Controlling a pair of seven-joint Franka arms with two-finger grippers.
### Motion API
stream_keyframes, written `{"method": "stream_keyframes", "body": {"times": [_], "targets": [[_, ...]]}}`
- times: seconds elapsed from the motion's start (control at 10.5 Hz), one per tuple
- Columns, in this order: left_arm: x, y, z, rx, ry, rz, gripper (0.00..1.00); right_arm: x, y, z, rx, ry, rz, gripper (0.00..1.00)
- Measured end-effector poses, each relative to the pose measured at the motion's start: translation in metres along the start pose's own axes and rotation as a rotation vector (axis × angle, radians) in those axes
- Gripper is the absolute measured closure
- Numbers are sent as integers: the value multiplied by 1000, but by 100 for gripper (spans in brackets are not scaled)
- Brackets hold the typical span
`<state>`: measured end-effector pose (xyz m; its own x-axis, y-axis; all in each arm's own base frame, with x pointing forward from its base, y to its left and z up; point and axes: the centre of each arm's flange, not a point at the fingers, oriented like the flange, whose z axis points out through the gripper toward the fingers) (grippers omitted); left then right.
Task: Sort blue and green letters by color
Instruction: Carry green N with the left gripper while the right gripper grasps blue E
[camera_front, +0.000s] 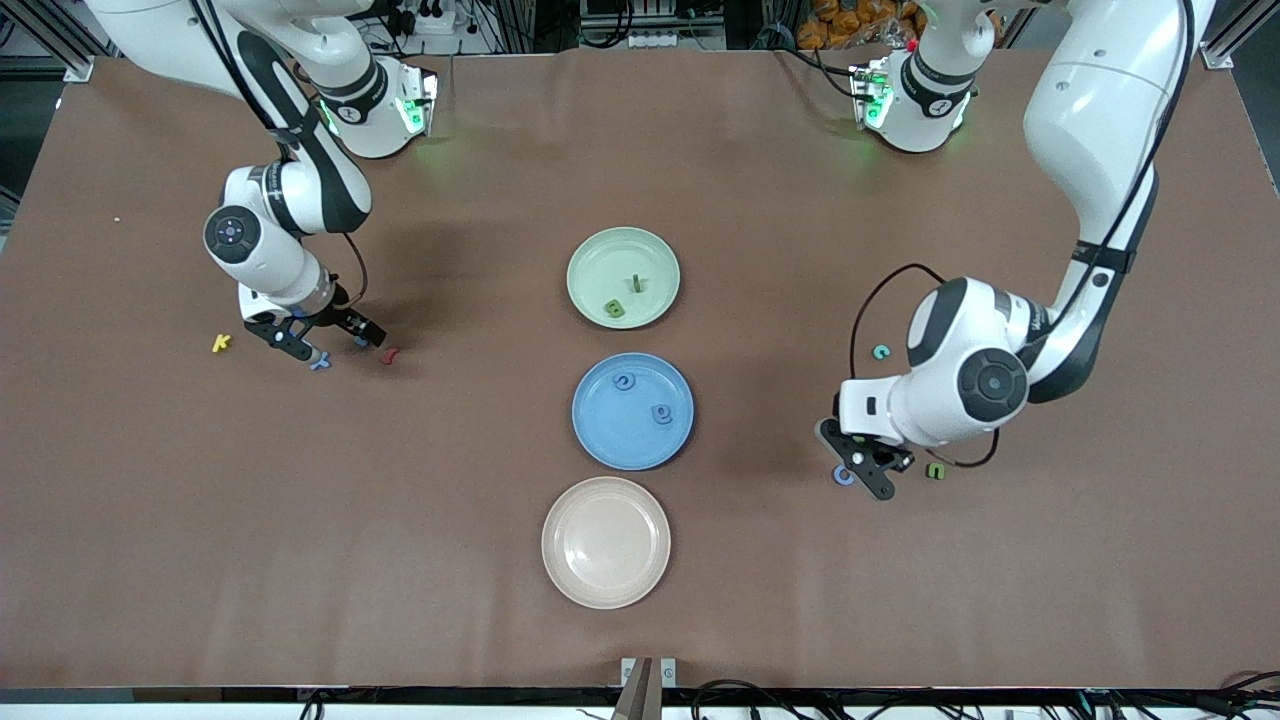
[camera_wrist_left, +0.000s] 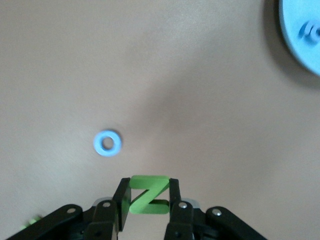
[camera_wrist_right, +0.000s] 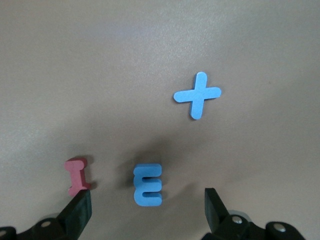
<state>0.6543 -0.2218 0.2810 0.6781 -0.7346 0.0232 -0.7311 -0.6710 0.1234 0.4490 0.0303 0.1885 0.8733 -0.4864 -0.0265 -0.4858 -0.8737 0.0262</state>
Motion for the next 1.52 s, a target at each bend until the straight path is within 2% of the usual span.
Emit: {"method": "stream_keyframes", "body": {"times": [0.19, 0.38, 0.57, 0.86, 1.05, 1.24, 1.33, 1.43, 1.52], "targets": [[-7, 31, 1, -8, -41, -238, 65, 0, 0, 4, 2, 1, 3, 0], [-13, 63, 11, -16, -81, -421, 65, 0, 0, 7, 2, 1, 4, 0], [-5, 120, 15, -31, -106, -619, 65, 0, 0, 12, 6, 5, 6, 1], [18, 212, 15, -37, -96, -882, 65, -1, 0, 16, 5, 2, 7, 5], [29, 272, 30, -45, -79, -980, 65, -1, 0, 16, 4, 1, 7, 20], [33, 325, 51, -56, -83, -1042, 65, -2, 1, 18, 2, -2, 8, 23], [33, 347, 62, -46, -83, -1061, 65, -2, 1, 19, 1, -4, 8, 30], [32, 365, 75, -33, -79, -1072, 65, -2, 0, 18, 4, -1, 5, 46], [32, 381, 87, -28, -73, -1081, 65, -3, -1, 18, 4, -1, 4, 47]]}}
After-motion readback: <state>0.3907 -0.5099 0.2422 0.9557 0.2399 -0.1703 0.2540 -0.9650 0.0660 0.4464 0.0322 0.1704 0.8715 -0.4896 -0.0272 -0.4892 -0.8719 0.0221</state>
